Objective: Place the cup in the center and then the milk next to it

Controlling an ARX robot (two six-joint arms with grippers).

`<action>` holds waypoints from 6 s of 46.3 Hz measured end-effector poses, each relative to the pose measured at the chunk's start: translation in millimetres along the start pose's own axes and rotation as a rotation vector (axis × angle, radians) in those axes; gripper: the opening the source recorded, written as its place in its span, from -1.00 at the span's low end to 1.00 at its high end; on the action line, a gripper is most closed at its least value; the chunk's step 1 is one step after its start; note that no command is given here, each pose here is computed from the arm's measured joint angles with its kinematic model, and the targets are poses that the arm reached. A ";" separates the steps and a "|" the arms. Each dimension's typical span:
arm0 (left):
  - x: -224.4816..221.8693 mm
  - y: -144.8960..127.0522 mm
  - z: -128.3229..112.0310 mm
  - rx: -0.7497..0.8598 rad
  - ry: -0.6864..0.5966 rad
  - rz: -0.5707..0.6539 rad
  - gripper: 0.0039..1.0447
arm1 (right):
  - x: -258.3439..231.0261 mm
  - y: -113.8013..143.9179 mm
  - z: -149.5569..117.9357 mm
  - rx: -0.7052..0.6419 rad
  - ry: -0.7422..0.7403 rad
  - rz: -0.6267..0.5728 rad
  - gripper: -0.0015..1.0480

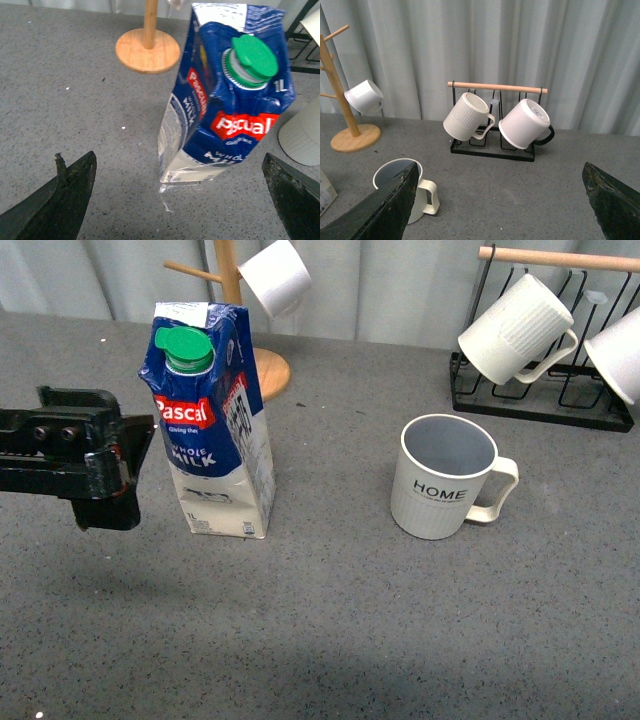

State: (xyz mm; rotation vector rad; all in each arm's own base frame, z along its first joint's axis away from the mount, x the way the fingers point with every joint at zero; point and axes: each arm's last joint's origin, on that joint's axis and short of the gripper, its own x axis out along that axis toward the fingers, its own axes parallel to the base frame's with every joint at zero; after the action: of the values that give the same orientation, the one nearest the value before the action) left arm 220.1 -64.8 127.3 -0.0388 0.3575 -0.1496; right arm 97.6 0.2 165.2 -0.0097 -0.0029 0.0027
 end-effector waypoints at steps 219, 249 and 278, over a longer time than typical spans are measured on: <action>-62.2 6.5 13.5 0.037 -0.339 0.135 -0.93 | 0.0 0.0 0.0 0.000 0.000 0.000 0.83; -101.1 37.1 10.1 0.031 -0.367 0.145 -0.93 | 0.0 0.0 0.0 0.000 0.000 0.000 0.83; -121.7 46.4 7.4 0.034 -0.381 0.146 -0.93 | 0.0 0.0 0.0 0.000 0.000 0.000 0.83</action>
State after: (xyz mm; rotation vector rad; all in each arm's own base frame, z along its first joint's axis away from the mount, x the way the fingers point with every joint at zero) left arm 116.5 -0.3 173.4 -0.0071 -0.0227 -0.0016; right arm 97.6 0.2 165.2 -0.0097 -0.0025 0.0023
